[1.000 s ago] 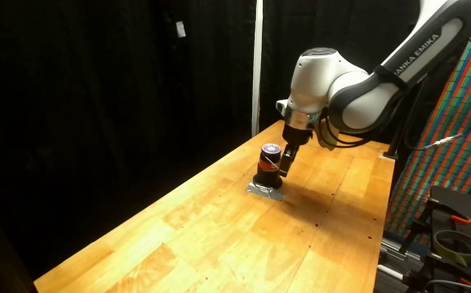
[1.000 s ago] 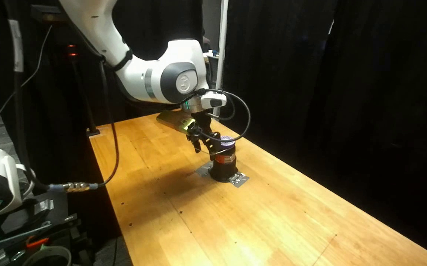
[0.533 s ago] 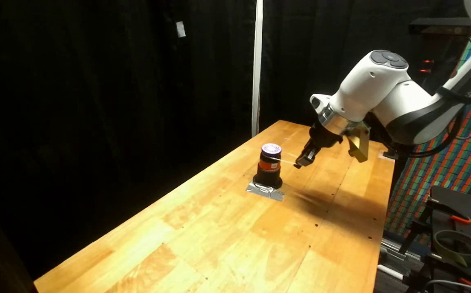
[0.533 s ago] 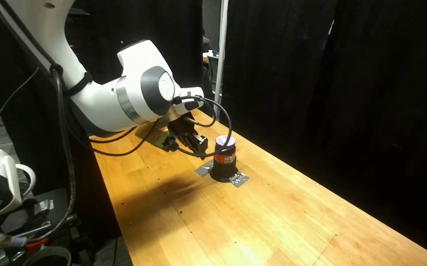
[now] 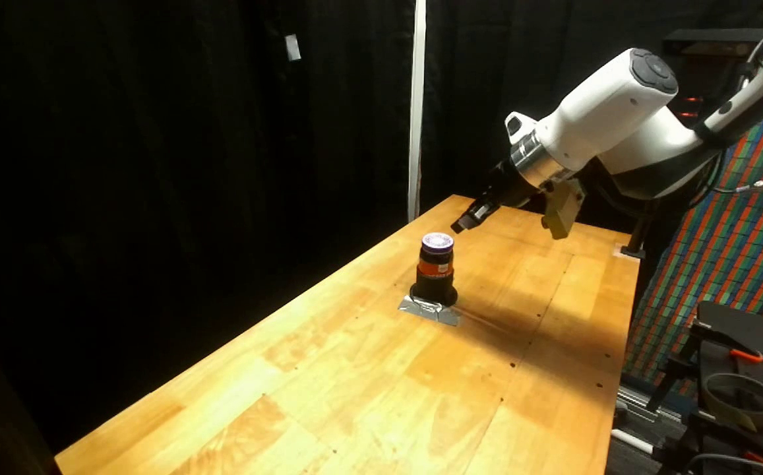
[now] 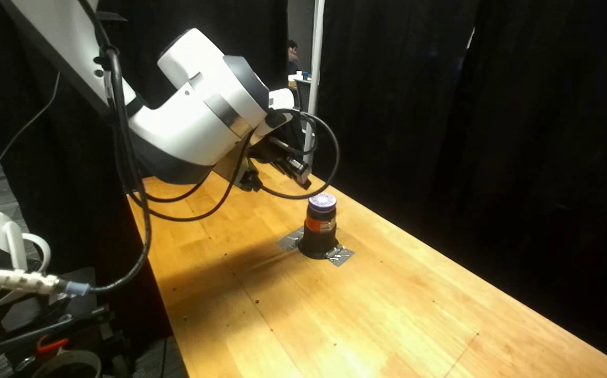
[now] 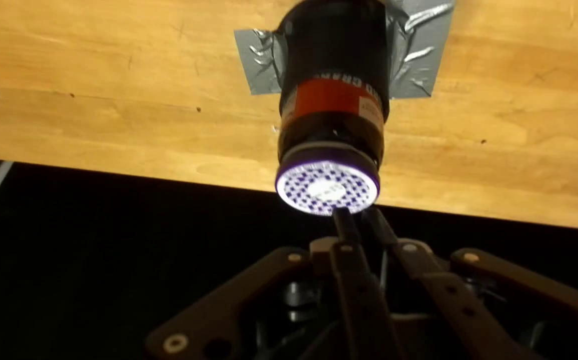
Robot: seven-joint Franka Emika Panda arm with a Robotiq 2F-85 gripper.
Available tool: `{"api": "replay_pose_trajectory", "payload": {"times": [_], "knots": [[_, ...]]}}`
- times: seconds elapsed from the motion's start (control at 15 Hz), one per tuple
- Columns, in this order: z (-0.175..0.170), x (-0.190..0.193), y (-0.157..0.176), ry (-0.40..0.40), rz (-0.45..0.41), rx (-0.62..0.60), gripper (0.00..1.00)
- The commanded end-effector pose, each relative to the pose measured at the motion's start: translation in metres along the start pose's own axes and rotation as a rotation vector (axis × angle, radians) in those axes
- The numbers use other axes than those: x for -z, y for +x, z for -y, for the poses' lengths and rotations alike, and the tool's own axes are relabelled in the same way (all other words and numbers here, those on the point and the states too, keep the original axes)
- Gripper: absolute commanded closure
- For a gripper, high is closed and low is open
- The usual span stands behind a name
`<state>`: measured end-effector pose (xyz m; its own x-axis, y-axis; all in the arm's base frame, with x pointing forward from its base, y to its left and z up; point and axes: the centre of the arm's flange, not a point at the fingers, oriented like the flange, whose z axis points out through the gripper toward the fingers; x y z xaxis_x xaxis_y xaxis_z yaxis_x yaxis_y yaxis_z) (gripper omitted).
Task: Put the elastic around the bottle
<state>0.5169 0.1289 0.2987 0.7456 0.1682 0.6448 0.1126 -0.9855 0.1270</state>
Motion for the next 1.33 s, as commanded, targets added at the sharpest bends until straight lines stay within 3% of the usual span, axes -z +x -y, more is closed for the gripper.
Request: {"api": "replay_pose_trajectory", "payload": {"times": [0.0,0.33,0.4,0.53,1.07,1.27], "knots": [[0.032,-0.018,-0.063,-0.028,-0.104,-0.003,0.89],[0.060,-0.001,-0.071,-0.053,-0.235,-0.024,0.89],[0.062,0.007,-0.070,-0.047,-0.269,-0.053,0.64],[0.061,0.028,-0.060,-0.045,-0.297,-0.047,0.60],[0.057,0.103,-0.008,-0.186,-0.280,-0.020,0.01],[0.058,0.127,0.015,-0.210,-0.258,-0.056,0.00]]}}
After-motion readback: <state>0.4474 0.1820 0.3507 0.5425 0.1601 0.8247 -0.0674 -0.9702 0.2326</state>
